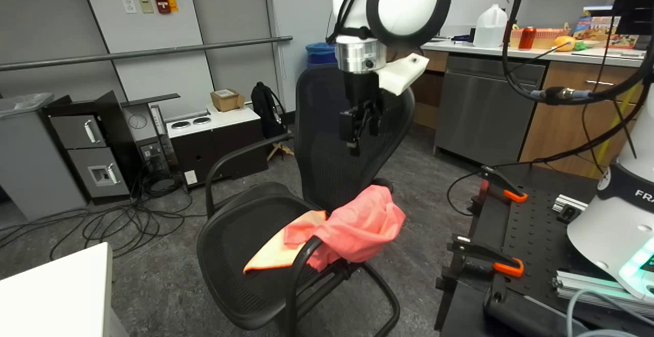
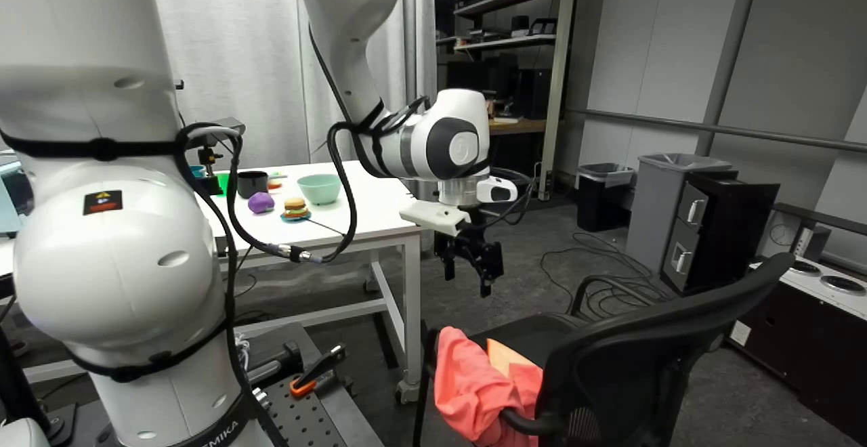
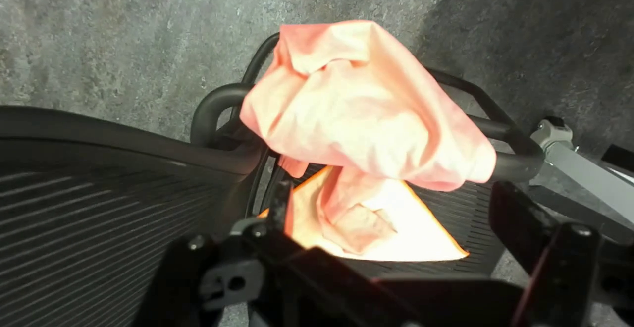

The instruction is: Move the sweatshirt from the armrest to the backrest of the chair

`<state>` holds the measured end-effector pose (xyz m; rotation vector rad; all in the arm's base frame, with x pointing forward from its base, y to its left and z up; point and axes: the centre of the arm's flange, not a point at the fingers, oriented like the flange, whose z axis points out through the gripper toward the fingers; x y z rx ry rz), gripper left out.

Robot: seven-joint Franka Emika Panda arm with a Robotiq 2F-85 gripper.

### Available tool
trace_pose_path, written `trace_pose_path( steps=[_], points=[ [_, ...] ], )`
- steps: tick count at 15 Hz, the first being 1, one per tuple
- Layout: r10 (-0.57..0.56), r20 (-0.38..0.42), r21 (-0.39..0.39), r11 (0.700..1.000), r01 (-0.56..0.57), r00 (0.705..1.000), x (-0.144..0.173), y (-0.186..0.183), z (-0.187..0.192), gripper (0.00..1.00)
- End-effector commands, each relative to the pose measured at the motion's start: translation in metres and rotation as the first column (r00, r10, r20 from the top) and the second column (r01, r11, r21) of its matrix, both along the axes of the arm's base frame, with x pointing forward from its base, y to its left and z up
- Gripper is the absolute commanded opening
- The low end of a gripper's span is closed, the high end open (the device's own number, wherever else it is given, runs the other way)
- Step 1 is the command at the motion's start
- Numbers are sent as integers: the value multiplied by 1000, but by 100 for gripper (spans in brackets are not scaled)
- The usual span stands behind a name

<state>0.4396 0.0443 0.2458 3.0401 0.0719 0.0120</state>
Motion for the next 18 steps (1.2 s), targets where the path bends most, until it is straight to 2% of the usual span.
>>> trace_pose_path(
  steps=[1, 6, 7, 13, 18],
  points=[
    [7, -9, 1, 1000, -7, 1000, 37, -3, -45, 100],
    [1, -53, -12, 1000, -2, 999, 55, -17, -78, 100],
    [-4, -52, -6, 1000, 3, 999, 38, -16, -67, 100],
    [-8, -62, -1, 1000, 7, 998, 45, -19, -79, 100],
    [-27, -78, 2, 1000, 27, 997, 39, -12, -112, 100]
  ],
)
